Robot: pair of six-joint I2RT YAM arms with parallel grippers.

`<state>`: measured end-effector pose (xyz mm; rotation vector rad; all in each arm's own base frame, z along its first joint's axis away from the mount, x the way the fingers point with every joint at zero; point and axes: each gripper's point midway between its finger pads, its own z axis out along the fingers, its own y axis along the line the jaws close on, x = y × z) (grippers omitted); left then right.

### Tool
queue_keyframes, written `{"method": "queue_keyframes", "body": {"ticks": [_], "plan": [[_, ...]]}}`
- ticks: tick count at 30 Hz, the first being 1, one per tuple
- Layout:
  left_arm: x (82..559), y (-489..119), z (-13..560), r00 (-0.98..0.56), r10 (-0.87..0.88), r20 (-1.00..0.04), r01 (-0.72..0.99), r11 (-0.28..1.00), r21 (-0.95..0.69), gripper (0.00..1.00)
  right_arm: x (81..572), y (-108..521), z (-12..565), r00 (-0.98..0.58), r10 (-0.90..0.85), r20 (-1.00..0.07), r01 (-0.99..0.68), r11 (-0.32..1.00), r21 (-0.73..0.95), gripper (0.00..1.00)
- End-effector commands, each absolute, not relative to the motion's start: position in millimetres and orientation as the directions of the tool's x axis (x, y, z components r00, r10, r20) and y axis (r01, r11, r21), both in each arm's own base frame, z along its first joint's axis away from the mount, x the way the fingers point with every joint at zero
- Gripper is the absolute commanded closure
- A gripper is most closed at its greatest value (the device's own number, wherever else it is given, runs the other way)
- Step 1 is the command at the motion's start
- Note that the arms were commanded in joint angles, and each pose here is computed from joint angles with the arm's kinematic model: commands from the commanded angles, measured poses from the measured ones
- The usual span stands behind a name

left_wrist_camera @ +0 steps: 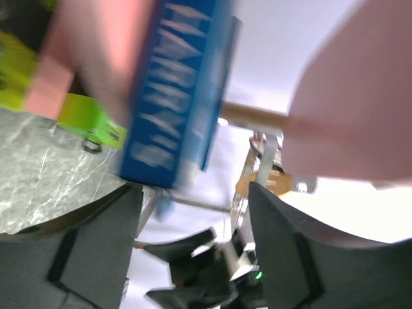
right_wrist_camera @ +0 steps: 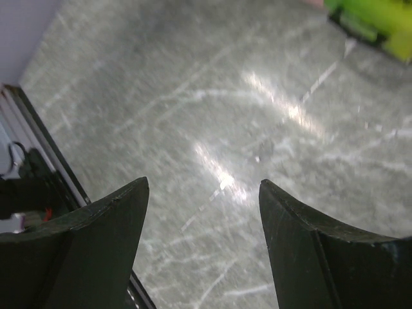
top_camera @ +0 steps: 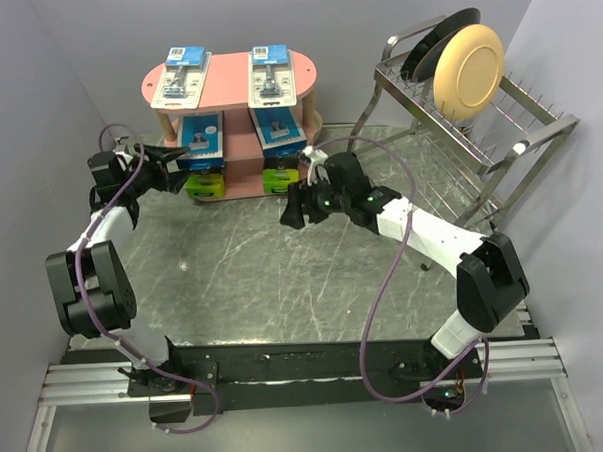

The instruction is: Place and organize the shaving razors onto the shelf

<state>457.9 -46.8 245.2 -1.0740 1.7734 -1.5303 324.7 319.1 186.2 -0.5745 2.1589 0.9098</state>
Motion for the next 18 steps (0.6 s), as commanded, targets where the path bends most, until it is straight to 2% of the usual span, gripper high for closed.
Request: {"method": "queue_keyframes", "body": {"ticks": [1, 3, 5, 7, 8, 12, 16, 18], "plan": [[432.4, -54.0, 304.2, -0.585, -0.797, -0.15, 0.049, 0.15, -0.988, 0.27, 359.1, 327.2, 236.5, -0.548, -0.024, -0.836, -0.654, 0.636, 0.41, 0.25], [422.0, -53.1, 305.7, -0.589, -0.784, -0.197, 0.067, 0.196, -0.978, 0.26, 372.5, 320.5, 245.8, -0.515, -0.001, -0.857, -0.635, 0.672, 0.381, 0.25], [410.0, -47.7, 292.5, -0.591, -0.788, -0.176, 0.014, 0.208, -0.978, 0.28, 387.1, 310.7, 256.4, -0.473, 0.014, -0.881, -0.614, 0.712, 0.341, 0.27], [403.6, -40.3, 274.7, -0.574, -0.801, -0.169, -0.035, 0.231, -0.972, 0.31, 404.3, 296.9, 263.0, -0.433, 0.038, -0.901, -0.564, 0.767, 0.304, 0.35], [394.8, -39.0, 256.0, -0.568, -0.814, -0.121, -0.103, 0.216, -0.971, 0.37, 412.1, 288.3, 264.4, -0.421, 0.05, -0.906, -0.543, 0.786, 0.296, 0.38], [381.6, -36.2, 227.2, -0.542, -0.834, -0.102, -0.171, 0.228, -0.958, 0.48, 429.7, 272.6, 266.3, -0.404, 0.054, -0.913, -0.5, 0.823, 0.27, 0.55], [383.6, -35.2, 213.0, -0.533, -0.843, -0.072, -0.195, 0.205, -0.959, 0.55, 437.8, 261.1, 268.0, -0.397, 0.062, -0.916, -0.473, 0.841, 0.262, 0.55], [387.5, -34.7, 219.6, -0.544, -0.835, -0.088, -0.171, 0.212, -0.962, 0.65, 441.7, 253.2, 272.8, -0.377, 0.065, -0.924, -0.451, 0.859, 0.244, 0.58]]}}
